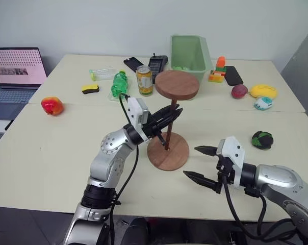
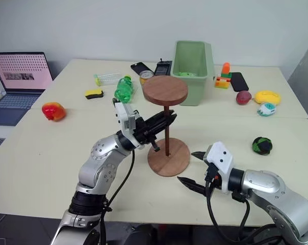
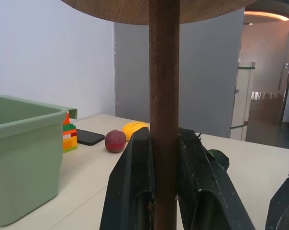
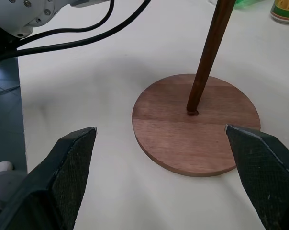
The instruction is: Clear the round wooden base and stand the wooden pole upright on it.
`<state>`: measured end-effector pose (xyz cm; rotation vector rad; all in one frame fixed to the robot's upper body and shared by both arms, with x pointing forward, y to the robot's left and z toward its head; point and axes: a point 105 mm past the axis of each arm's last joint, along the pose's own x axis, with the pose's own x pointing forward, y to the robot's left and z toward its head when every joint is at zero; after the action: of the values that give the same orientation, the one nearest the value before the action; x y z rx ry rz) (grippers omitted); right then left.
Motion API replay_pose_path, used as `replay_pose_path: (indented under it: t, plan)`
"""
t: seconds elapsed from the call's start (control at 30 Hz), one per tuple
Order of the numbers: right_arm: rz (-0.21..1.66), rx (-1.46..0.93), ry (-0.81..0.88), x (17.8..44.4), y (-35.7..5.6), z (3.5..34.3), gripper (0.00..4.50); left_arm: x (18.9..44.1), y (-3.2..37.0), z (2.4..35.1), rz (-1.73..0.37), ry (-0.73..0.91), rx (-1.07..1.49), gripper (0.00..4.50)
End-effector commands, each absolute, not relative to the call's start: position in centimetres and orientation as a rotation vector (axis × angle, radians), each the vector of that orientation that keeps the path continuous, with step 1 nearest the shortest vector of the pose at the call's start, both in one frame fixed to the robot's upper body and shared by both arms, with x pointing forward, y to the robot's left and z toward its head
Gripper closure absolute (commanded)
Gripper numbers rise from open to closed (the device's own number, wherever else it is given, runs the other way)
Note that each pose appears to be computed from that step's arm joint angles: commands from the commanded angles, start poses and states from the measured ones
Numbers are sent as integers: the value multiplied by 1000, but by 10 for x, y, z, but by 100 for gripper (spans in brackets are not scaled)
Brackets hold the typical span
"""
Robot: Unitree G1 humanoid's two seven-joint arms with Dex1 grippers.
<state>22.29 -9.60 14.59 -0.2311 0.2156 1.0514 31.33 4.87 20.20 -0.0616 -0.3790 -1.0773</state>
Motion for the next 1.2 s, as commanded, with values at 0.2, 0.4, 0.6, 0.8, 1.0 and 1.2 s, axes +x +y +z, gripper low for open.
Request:
replay_pose_path:
  t: [0.2, 0.4, 0.6, 0.8, 1.0, 1.2]
  plan:
    - [1066, -255, 186, 220, -94, 152, 0, 312, 38, 197, -1098, -354, -64, 424]
    - [1065, -256, 188, 219, -94, 151, 0, 310, 35, 200, -1110, -358, -61, 424]
    - [1060, -256, 187, 220, -94, 151, 0, 313, 36, 199, -1099, -366, -47, 424]
    - [1058, -258, 186, 220, -95, 152, 0, 314, 37, 193, -1092, -367, -41, 424]
    - [1059, -260, 185, 219, -95, 152, 0, 314, 39, 187, -1085, -375, -31, 424]
    - [1055, -257, 179, 220, -94, 153, 0, 312, 56, 167, -1039, -303, -30, 424]
